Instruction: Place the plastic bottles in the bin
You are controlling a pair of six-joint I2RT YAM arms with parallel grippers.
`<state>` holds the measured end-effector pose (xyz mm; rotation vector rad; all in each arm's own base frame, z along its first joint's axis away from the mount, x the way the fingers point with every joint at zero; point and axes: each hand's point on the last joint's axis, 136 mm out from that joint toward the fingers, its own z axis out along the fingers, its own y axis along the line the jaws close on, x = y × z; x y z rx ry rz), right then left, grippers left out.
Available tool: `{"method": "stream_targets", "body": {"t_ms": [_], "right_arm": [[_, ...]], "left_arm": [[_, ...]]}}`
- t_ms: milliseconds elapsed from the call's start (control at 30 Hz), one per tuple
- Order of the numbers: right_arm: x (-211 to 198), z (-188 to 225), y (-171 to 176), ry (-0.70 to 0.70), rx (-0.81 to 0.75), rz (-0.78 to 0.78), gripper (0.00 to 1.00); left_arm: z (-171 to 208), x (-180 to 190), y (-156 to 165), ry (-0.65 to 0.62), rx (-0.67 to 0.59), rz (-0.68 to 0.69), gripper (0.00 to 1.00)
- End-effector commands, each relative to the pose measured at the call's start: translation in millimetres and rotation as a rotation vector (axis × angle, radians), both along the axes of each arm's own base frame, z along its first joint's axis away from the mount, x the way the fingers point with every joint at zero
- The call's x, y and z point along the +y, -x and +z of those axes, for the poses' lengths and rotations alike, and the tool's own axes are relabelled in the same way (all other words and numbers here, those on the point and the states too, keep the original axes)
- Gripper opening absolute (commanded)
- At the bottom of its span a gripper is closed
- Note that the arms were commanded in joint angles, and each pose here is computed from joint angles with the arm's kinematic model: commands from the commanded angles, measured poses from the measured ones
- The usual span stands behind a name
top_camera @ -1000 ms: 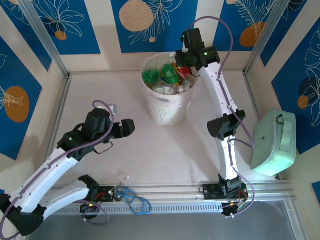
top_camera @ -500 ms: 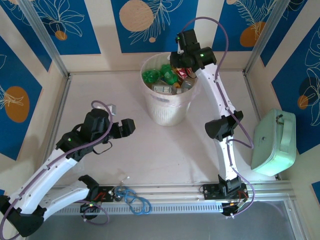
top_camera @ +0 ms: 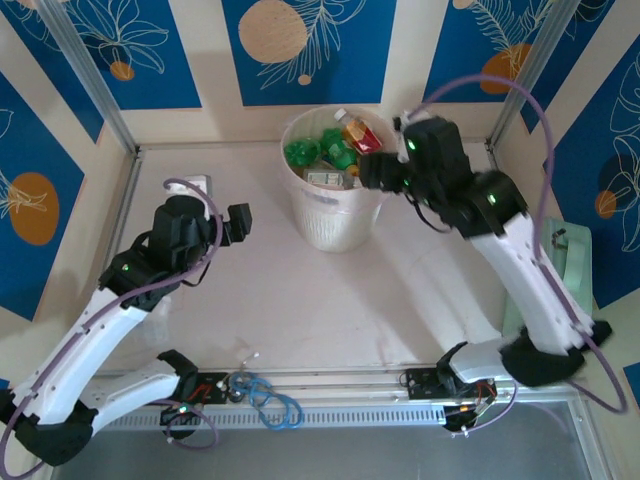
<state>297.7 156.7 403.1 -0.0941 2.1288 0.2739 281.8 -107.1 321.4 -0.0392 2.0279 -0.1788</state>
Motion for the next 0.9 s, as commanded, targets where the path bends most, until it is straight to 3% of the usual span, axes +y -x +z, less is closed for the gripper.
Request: {"method": "stream_targets", "body": {"t_ms": [0,133,200,333,533,633,767,867], "right_arm": [[-30,-36,6,-0.044,-0.033,-0.15,0.82],[-62,-118,20,0.003,-0.034,-0.216,0.87],[-75,-146,21,0.048,-0.04,-0.242,0.95],[-124,-201,21,0.172,0.067,-0.455,0.99],[-169,-262,9,0.205,0.048,-0.605,0.99],[-174,-278,-4,0.204,-0.025,-0.575,0.99],[-171,-292,-24,0.097,-0.068,-0.478,0.99],[-165,-287,-43,0.075,-0.134,-0.39,0.99]], "left_arm": [[-20,36,-16,-0.251,-0.049,0.145,1.0],[-50,55,-30,-0.387,-0.122,0.227,1.0],[-67,67,-38,-0.426,-0.153,0.273,1.0],[-108,86,-53,-0.41,-0.123,0.306,1.0],[-152,99,-72,-0.353,-0.082,0.323,1.0],[-183,104,-79,-0.356,-0.026,0.302,1.0],[-213,103,-85,-0.359,0.017,0.246,1.0],[-204,108,-95,-0.304,-0.087,0.259,1.0]]}}
